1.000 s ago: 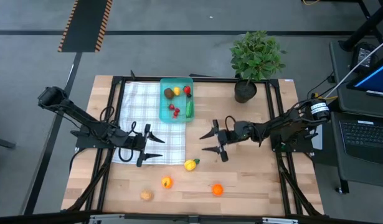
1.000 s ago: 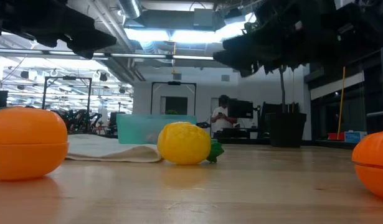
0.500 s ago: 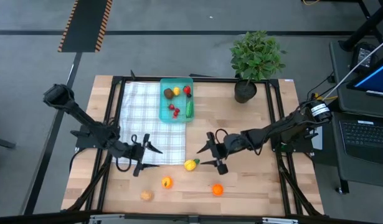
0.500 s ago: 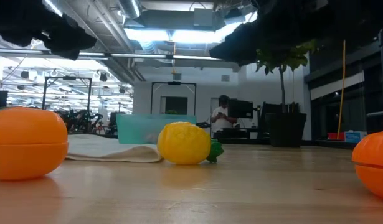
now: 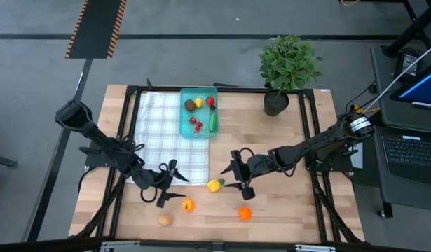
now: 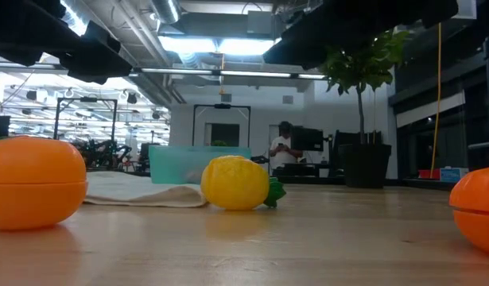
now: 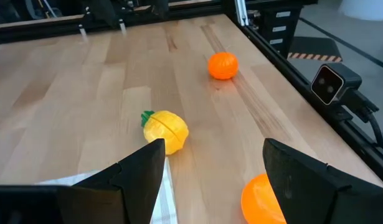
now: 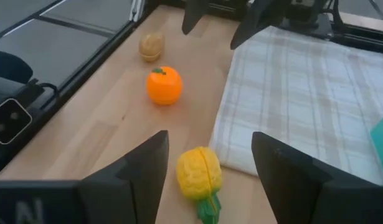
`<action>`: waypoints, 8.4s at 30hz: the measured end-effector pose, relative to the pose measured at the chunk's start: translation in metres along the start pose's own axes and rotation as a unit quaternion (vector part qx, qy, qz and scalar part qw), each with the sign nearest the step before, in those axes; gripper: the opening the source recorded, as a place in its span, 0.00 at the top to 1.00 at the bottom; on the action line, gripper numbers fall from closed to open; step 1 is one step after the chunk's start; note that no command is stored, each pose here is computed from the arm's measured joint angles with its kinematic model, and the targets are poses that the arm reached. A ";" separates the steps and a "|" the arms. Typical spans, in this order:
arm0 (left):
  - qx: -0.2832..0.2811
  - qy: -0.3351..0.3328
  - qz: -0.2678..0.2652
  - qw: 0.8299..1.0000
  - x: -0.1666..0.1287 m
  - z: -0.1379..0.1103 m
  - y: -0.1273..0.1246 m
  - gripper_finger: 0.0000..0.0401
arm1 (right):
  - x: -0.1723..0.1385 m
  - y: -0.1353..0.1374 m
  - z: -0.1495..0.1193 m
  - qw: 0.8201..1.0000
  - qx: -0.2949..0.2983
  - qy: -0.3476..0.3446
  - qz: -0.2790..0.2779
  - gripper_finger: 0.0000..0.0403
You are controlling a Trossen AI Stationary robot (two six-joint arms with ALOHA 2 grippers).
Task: Pick and placing Produce into tupperware
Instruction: Put the yellow pineapple into the blue bin
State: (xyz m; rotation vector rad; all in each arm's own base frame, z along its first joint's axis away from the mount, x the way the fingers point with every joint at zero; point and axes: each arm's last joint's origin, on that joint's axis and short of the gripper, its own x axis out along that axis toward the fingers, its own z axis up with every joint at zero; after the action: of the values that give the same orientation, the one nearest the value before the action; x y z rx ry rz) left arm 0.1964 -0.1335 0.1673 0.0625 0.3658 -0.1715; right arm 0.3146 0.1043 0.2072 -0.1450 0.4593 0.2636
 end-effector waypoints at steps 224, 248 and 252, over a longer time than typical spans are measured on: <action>-0.074 -0.146 0.343 0.925 -0.017 -0.024 0.146 0.35 | -0.001 -0.149 -0.041 0.921 0.166 -0.133 -0.327 0.50; -0.077 -0.135 0.349 0.924 -0.021 -0.029 0.169 0.35 | 0.047 -0.213 -0.019 0.938 0.191 -0.030 -0.287 0.50; -0.074 -0.137 0.329 0.931 -0.021 -0.028 0.168 0.35 | 0.047 -0.217 -0.012 0.940 0.208 0.009 -0.270 0.50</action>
State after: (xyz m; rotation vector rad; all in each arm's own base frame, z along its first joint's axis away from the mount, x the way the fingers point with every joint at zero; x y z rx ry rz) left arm 0.1972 0.0371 0.1534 0.0097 0.0638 0.5098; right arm 0.4112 -0.0950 0.1920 0.1442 0.4664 -0.3758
